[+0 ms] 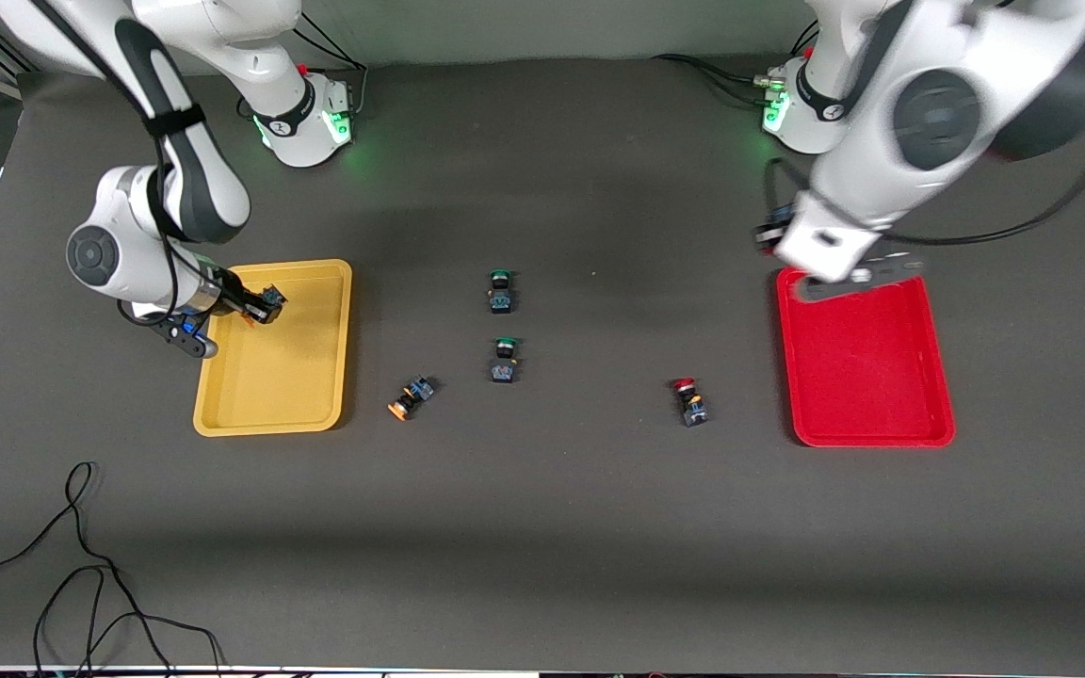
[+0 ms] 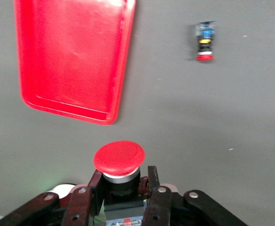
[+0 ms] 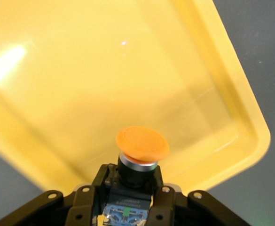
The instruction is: Place red and yellow buttons in trays
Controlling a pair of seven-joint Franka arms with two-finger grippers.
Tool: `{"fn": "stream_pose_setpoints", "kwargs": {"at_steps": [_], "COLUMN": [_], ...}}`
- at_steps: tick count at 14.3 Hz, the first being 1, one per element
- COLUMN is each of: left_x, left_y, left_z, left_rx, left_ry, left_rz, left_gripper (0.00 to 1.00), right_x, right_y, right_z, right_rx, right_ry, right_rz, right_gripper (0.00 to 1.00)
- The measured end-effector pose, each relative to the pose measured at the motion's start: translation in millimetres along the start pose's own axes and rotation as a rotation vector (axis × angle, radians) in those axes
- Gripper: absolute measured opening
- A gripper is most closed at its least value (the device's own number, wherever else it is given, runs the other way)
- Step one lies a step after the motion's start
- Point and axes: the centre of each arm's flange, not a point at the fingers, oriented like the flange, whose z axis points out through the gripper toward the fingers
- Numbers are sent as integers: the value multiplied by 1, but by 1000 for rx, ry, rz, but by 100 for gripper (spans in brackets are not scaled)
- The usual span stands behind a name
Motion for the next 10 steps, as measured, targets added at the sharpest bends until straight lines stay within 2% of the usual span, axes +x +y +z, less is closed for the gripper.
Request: {"fn": "stream_pose_setpoints", "kwargs": {"at_steps": [2, 4, 5, 8, 10], "left_x": [29, 50, 57, 61, 69], "left_y": [-60, -104, -116, -117, -111], "left_z": [18, 59, 87, 180, 232], "left_rx": [-11, 5, 6, 7, 14], "left_ry": [-42, -65, -62, -51, -55], "left_rz": [29, 30, 23, 25, 30], "left_gripper": [40, 40, 40, 40, 40], "right_x": [6, 7, 7, 11, 14], "right_y": [-2, -5, -5, -12, -29], "right_z": [32, 50, 51, 29, -11], "right_rx": [-2, -15, -16, 4, 35], "right_ry": [-15, -25, -25, -7, 16], "right_rz": [-4, -8, -10, -19, -38], "right_gripper": [40, 40, 44, 74, 93]}}
